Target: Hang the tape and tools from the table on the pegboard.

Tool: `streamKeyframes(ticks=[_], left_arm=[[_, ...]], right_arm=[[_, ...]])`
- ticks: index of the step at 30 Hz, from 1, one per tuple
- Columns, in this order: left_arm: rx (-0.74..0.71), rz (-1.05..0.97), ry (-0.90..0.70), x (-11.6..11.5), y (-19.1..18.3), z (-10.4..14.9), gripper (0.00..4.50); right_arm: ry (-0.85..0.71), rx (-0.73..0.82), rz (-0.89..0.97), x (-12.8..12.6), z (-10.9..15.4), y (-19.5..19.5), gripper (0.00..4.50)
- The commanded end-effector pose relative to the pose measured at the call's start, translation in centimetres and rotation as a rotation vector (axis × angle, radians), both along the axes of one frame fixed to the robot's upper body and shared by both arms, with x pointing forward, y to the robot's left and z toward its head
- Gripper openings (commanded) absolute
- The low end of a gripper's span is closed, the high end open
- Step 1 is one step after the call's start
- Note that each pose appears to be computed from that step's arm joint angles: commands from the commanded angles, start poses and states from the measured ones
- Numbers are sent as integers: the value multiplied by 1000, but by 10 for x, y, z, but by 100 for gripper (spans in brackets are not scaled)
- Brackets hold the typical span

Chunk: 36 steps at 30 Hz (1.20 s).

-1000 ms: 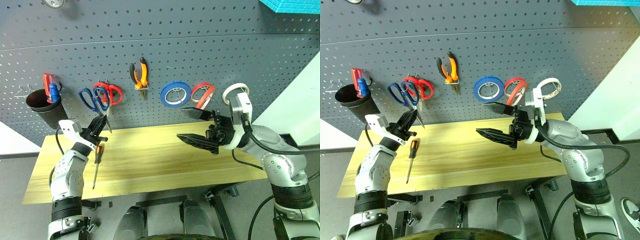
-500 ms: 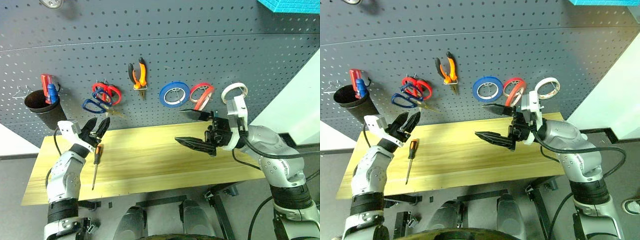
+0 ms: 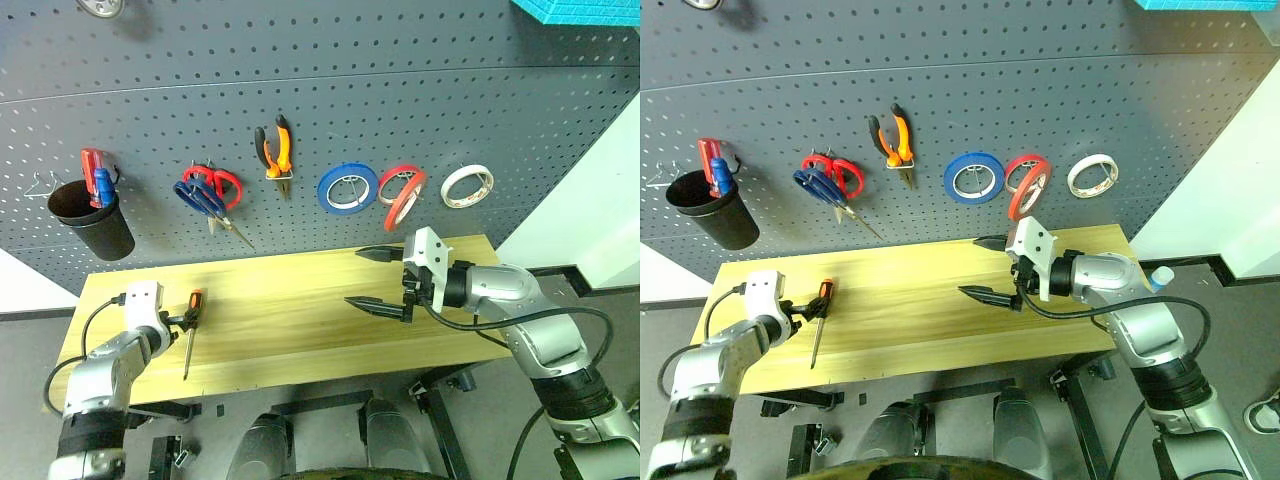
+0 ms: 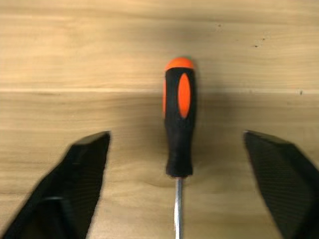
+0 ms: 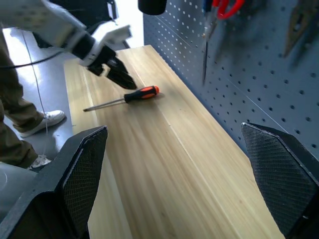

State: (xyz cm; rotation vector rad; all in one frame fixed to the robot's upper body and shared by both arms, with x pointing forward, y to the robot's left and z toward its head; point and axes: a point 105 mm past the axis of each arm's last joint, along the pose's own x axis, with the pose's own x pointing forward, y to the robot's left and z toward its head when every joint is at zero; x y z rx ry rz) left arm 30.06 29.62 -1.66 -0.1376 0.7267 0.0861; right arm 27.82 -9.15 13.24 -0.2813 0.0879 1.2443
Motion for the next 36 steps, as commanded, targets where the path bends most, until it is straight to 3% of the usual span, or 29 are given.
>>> streamKeyframes(ticks=[1, 15, 19, 27, 32, 36], left_arm=[[40, 53, 104, 4, 14, -8, 443], [-52, 85, 226, 22, 2, -27, 443], [-66, 86, 216, 25, 0, -28, 361], [-65, 101, 221, 22, 4, -28, 95], [-66, 81, 192, 18, 7, -22, 85], [-25, -52, 15, 17, 2, 8, 85]], right_arm=[[-46, 11, 20, -4, 9, 3, 450], [-40, -10, 56, -20, 8, -6, 450], [-36, -19, 54, -21, 6, -8, 450], [-34, -24, 56, -19, 5, -8, 450], [-37, -27, 57, -18, 5, -8, 450], [-43, -29, 51, -16, 6, -11, 450]])
